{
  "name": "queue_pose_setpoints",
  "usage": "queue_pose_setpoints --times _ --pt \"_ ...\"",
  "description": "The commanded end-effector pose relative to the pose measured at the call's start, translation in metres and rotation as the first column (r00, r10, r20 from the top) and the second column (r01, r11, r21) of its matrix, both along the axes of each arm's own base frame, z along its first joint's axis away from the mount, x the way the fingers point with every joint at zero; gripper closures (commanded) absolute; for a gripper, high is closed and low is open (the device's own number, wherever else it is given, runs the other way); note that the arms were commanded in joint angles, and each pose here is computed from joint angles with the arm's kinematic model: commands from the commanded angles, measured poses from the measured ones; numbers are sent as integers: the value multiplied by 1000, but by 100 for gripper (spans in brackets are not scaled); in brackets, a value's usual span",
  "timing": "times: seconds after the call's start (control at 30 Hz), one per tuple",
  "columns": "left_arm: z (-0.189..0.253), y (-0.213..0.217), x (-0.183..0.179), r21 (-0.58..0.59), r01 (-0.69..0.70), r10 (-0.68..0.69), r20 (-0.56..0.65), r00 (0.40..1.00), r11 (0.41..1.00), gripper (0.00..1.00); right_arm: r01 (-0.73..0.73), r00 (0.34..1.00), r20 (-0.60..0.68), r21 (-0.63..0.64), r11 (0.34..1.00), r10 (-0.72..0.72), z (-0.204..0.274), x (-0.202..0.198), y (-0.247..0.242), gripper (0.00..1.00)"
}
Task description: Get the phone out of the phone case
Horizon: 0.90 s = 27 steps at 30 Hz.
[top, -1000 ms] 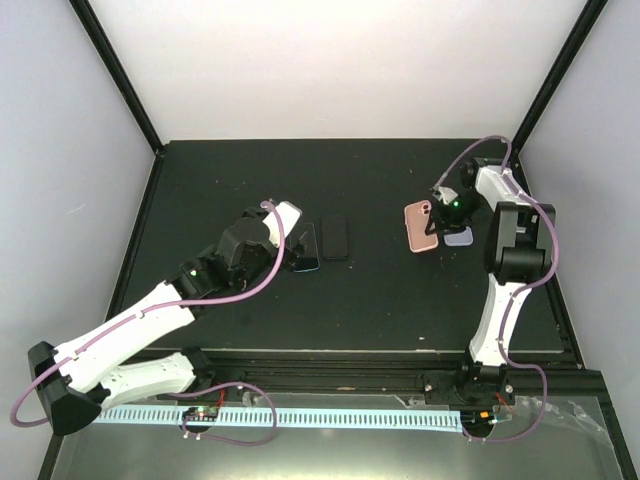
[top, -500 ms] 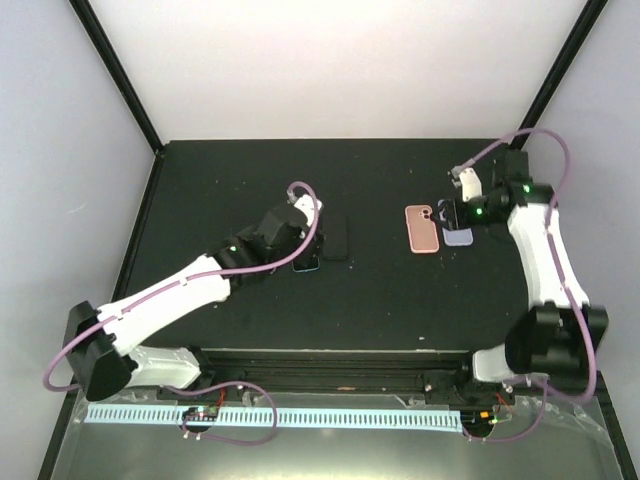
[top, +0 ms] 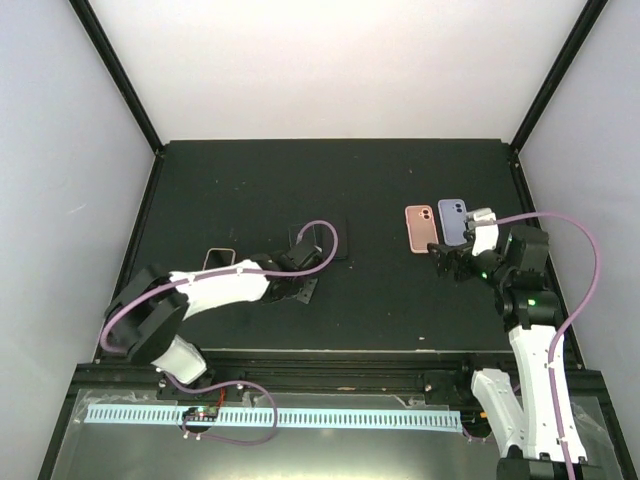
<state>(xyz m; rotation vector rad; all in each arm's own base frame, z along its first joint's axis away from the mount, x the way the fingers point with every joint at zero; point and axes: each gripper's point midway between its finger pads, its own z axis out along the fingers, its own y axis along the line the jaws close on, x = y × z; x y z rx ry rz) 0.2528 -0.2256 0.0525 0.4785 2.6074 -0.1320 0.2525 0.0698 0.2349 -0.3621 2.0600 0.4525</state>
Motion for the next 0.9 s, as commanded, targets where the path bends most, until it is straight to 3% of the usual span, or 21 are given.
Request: queue_pose_setpoints --times 0.0,0.2,0.47,0.63,0.7,0.8,0.87 --pt "-13 -11 16 -3 -22 22 -32 999 1000 98 72 991 113 -20 997 -70 24 16 -11 0" --pt "-27 5 49 61 -83 85 -17 996 995 98 67 992 110 -21 998 -64 21 15 -11 0" --pt "-13 7 112 9 -134 133 27 991 991 98 83 992 94 -33 996 -80 14 19 -14 0" --pt "8 8 88 -105 -156 156 -6 988 982 98 68 993 98 -34 997 -64 15 17 -12 0" --pt "26 20 78 -132 -187 193 32 981 974 86 56 994 98 -32 998 -52 16 16 -10 0" --pt "54 61 71 -95 -309 320 132 938 946 29 37 994 100 -28 999 -34 17 14 -7 0" --pt "62 92 67 -67 -421 426 182 886 904 10 26 994 103 -25 999 -23 19 12 -5 0"
